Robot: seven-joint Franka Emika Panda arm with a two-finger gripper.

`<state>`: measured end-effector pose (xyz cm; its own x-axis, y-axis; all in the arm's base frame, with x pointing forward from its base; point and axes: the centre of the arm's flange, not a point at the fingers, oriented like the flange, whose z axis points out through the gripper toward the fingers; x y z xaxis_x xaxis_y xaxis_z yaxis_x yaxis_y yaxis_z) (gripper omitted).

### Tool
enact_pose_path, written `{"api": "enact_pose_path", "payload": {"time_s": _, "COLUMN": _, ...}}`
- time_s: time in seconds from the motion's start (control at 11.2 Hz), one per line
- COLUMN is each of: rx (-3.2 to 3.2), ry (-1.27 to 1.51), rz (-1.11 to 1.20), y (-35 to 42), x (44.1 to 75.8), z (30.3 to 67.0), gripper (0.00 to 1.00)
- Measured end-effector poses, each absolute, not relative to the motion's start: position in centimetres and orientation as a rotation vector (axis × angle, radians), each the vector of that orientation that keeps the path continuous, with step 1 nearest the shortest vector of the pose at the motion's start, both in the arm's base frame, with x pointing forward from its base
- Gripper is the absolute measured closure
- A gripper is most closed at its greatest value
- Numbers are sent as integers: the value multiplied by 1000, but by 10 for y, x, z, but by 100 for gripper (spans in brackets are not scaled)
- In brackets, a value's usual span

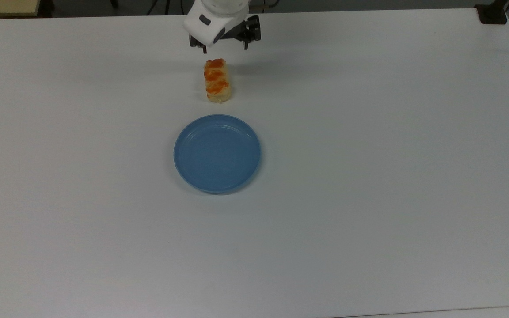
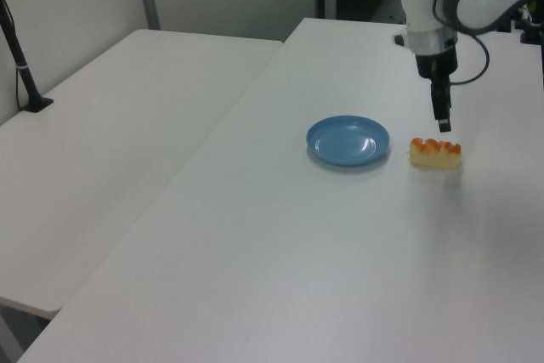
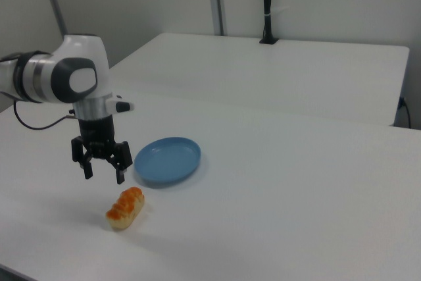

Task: Put the bread onto the plate
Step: 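Lower the gripper and close it around the bread roll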

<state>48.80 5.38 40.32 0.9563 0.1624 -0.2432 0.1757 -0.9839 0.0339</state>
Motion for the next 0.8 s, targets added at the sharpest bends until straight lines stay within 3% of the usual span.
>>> {"api": "enact_pose_path", "payload": {"time_s": 0.53, "rx": 2977, "ry": 344, "rz": -377, "y": 50, "x": 488, "z": 306, "gripper": 3}}
{"api": "enact_pose_path", "payload": {"time_s": 0.62, "rx": 2976, "ry": 346, "rz": -385, "y": 49, "x": 489, "z": 299, "gripper": 11}}
{"api": "enact_pose_path", "payload": {"time_s": 0.8, "rx": 2977, "ry": 343, "rz": -381, "y": 49, "x": 491, "z": 298, "gripper": 44}}
